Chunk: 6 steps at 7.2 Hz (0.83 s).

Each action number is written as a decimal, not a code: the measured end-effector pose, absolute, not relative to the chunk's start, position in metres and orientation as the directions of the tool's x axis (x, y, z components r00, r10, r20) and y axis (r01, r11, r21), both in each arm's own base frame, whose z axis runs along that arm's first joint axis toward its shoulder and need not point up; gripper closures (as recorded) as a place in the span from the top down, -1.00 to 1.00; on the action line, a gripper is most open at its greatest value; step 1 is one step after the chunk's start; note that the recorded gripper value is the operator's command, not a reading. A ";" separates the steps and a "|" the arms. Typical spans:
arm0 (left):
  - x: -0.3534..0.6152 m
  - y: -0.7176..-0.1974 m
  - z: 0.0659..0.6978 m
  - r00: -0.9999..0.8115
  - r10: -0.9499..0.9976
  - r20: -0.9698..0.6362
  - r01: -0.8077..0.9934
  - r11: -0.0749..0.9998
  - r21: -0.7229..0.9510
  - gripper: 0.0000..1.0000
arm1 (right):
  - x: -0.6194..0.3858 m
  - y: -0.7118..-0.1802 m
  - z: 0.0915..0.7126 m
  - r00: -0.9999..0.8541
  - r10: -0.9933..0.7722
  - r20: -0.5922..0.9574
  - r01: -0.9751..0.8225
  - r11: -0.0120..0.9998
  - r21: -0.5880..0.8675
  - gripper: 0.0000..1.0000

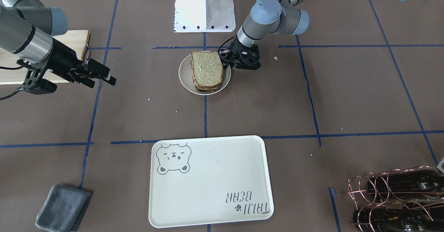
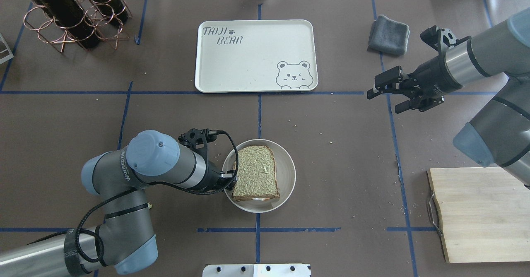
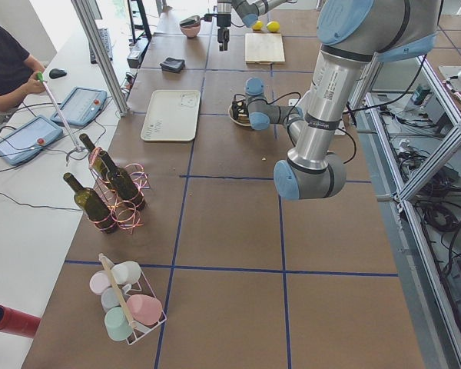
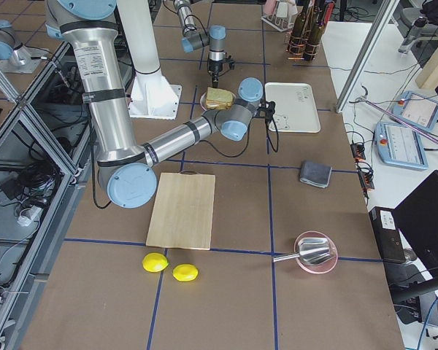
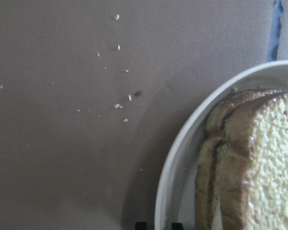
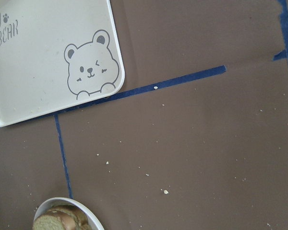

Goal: Make sandwich and place on tray
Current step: 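Close the left gripper on the bowl rim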

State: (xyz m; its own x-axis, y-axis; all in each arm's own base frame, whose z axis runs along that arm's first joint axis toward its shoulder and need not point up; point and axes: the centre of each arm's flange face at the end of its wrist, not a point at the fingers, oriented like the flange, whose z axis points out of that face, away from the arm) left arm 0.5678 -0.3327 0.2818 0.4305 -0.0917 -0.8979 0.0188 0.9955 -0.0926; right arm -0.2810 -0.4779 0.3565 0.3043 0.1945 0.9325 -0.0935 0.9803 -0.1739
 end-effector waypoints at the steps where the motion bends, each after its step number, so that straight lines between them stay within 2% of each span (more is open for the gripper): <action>1: 0.569 -0.333 0.284 0.431 -0.092 -0.898 0.019 0.995 -0.093 -0.98 | -0.281 -0.477 0.356 0.304 0.194 0.933 -0.094 0.980 -0.173 1.00; 4: 0.568 -0.335 0.281 0.421 -0.103 -0.901 0.026 0.995 -0.101 -1.00 | -0.280 -0.477 0.355 0.302 0.193 0.934 -0.093 0.981 -0.173 1.00; 6: 0.550 -0.353 0.266 0.344 -0.244 -0.907 0.112 0.969 -0.219 -1.00 | -0.277 -0.474 0.352 0.297 0.189 0.936 -0.092 0.981 -0.169 1.00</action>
State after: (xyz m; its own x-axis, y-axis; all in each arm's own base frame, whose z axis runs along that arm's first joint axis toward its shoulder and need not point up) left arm 0.5498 -0.3531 0.2659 0.3441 -0.2444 -0.9065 0.1122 0.9693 -0.2187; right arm -0.2772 -0.4739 0.3519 0.2972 0.1887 0.9360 -0.0917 0.9814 -0.1687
